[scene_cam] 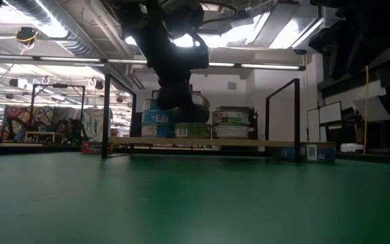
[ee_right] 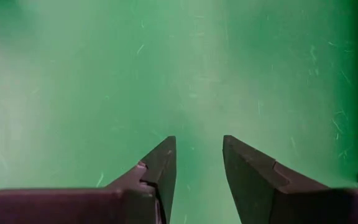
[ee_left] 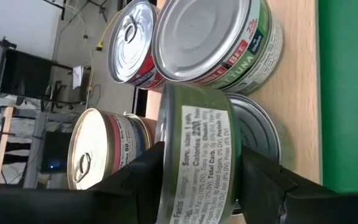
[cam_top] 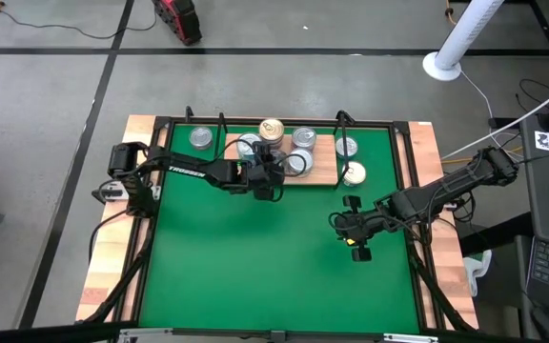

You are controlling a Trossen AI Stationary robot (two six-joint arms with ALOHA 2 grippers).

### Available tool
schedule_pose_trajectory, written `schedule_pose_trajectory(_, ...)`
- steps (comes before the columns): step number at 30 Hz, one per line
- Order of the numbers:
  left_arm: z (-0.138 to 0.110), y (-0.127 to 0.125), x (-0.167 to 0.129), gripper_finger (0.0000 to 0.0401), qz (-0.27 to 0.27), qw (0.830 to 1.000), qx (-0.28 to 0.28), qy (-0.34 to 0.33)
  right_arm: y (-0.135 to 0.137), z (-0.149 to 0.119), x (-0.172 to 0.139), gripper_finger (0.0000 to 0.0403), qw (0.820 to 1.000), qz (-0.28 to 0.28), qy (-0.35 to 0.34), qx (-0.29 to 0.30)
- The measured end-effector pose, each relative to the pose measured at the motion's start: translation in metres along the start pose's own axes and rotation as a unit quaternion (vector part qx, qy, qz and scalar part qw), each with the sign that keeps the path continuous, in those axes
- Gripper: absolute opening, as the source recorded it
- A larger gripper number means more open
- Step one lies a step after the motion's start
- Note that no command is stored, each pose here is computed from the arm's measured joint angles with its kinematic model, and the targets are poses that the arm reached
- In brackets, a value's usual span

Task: Stack canned seafood by type on shelf
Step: Stack the green tuna can on top of the green tuna can on the shelf

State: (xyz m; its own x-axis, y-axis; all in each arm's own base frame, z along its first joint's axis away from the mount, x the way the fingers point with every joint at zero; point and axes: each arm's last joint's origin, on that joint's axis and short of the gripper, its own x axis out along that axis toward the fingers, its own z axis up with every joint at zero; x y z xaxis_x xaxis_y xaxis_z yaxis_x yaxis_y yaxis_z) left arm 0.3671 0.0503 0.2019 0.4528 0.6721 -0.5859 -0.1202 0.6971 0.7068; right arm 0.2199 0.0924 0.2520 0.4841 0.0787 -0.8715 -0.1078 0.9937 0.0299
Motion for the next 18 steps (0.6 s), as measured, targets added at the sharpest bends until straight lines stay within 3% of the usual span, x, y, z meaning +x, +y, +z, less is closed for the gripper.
schedule_pose_trajectory(11, 0.0000, -0.0001, 0.0000, 0.0248, 0.000, 1.000, -0.016, 0.000, 0.0000, 0.0000, 0.0000, 0.0131, 1.000, 0.000, 0.000, 0.000)
schedule_pose_trajectory(18, -0.0003, 0.0001, 0.0003, 0.0257, 0.000, 1.000, -0.027, 0.001, -0.0004, -0.0013, 0.0000, 0.0131, 1.000, -0.002, 0.006, -0.001)
